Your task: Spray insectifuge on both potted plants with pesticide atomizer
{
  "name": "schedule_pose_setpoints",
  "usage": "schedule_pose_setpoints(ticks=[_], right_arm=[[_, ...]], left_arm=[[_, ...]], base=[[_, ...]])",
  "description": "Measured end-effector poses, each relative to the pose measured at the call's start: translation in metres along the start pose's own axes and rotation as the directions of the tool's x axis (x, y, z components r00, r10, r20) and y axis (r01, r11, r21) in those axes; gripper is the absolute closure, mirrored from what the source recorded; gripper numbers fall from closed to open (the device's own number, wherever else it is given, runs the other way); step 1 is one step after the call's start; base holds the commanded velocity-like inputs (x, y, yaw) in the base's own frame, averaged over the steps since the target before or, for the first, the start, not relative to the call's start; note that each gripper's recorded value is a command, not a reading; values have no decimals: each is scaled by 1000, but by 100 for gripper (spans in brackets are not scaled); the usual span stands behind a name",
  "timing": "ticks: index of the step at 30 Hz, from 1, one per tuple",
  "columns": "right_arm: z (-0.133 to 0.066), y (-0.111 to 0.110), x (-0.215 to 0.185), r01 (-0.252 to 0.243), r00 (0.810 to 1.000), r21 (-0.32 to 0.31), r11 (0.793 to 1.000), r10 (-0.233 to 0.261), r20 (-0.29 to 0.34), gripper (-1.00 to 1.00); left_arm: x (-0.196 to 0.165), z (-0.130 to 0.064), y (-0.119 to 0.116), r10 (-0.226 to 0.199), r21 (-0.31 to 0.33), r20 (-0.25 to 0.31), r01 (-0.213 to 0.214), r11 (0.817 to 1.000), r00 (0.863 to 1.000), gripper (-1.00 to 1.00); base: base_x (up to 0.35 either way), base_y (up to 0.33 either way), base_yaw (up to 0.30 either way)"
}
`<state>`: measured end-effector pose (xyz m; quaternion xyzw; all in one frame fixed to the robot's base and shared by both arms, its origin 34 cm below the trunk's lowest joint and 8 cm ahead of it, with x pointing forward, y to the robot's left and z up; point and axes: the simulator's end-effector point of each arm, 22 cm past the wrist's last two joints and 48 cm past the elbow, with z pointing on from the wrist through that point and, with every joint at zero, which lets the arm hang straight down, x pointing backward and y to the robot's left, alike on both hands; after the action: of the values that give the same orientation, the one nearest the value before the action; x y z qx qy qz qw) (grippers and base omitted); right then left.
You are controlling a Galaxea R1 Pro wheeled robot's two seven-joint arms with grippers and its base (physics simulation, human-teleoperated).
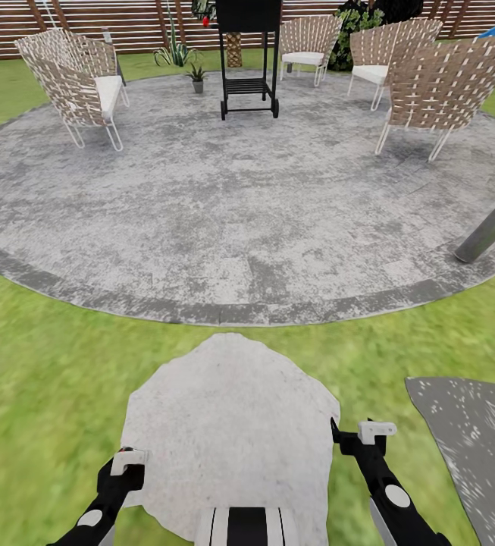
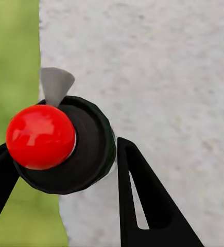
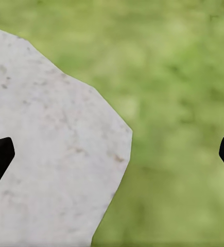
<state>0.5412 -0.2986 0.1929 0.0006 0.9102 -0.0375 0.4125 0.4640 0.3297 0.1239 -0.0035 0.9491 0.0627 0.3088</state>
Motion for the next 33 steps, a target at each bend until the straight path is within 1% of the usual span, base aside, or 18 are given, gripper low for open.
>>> schedule_pose_setpoints(ticks=[8,27,33], right_arm=[[0,0,0,0,1000,1,1000,0,0,-100],[-9,-1,-44,-7,997,1,1000,7,78,-100],[-13,1,-45,-13,997,1,1000,12,78,-100]], left_arm=[[0,0,0,0,0,0,0,1000,1000,100],[-42,-10,2,-9,-1,77,10,1000,997,100],[-54,-14,2,-9,0,98,10,1000,995,100]], base=[[0,0,0],[0,0,0],[0,0,0]])
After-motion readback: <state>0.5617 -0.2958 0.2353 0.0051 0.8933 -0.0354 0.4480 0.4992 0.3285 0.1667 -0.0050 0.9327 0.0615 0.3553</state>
